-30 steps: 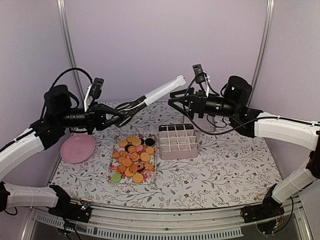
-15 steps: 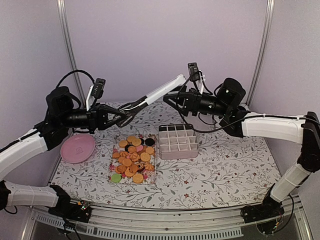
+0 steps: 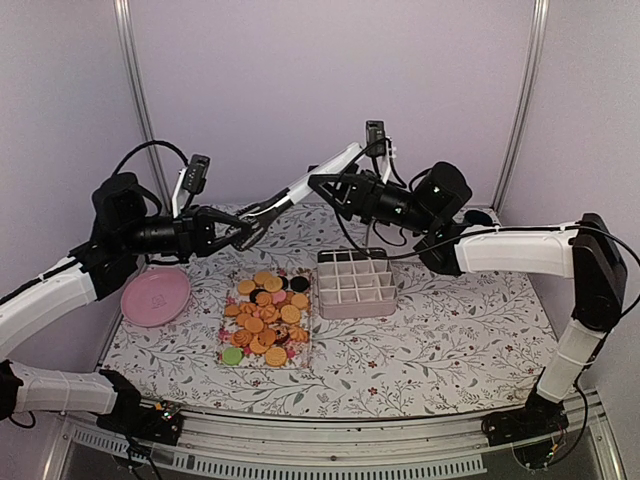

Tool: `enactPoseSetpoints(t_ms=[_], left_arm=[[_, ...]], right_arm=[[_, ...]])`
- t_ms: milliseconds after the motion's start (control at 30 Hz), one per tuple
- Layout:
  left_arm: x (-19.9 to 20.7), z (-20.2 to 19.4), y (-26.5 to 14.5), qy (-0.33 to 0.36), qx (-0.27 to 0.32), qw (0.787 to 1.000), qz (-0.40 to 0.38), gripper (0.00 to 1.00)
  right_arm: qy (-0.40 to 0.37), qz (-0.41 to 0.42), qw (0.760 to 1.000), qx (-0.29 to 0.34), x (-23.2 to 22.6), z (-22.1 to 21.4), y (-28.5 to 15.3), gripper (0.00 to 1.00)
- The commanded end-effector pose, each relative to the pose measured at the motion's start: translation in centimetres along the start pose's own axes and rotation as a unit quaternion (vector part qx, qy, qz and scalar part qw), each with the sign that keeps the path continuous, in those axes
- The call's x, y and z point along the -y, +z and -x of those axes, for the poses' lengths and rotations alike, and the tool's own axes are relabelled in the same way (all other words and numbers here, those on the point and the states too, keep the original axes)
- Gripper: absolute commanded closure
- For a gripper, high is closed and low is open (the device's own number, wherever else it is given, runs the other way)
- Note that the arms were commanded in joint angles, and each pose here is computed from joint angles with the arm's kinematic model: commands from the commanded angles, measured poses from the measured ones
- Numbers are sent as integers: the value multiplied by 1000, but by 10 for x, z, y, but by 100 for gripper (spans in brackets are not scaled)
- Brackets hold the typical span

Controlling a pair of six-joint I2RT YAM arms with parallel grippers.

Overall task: Pack the cookies
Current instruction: Pass from the left arm to the right

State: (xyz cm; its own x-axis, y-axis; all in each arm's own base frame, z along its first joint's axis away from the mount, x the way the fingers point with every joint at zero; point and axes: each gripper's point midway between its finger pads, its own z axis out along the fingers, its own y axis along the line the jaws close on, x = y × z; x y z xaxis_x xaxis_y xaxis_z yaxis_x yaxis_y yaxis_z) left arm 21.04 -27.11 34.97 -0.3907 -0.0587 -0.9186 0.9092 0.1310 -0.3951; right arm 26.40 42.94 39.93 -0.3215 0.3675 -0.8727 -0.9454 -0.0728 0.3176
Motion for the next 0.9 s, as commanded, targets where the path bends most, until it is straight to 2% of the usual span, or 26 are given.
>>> enactPoseSetpoints(t_ms=[0, 267, 600, 867], left_arm=[[5, 12, -1, 18, 19, 1000, -10, 100], [6, 17, 0, 6, 23, 1000, -15, 100], [-1, 29, -5, 22, 36, 999, 0, 100], [-22, 22, -13, 26, 35, 998, 34, 99]], right_arm=[[9, 30, 1000, 5, -11, 1, 14, 26], [34, 43, 998, -9, -9, -17, 25, 25], [63, 28, 997, -27, -1, -33, 25, 42], [56, 32, 998, -8, -11, -16, 14, 52]])
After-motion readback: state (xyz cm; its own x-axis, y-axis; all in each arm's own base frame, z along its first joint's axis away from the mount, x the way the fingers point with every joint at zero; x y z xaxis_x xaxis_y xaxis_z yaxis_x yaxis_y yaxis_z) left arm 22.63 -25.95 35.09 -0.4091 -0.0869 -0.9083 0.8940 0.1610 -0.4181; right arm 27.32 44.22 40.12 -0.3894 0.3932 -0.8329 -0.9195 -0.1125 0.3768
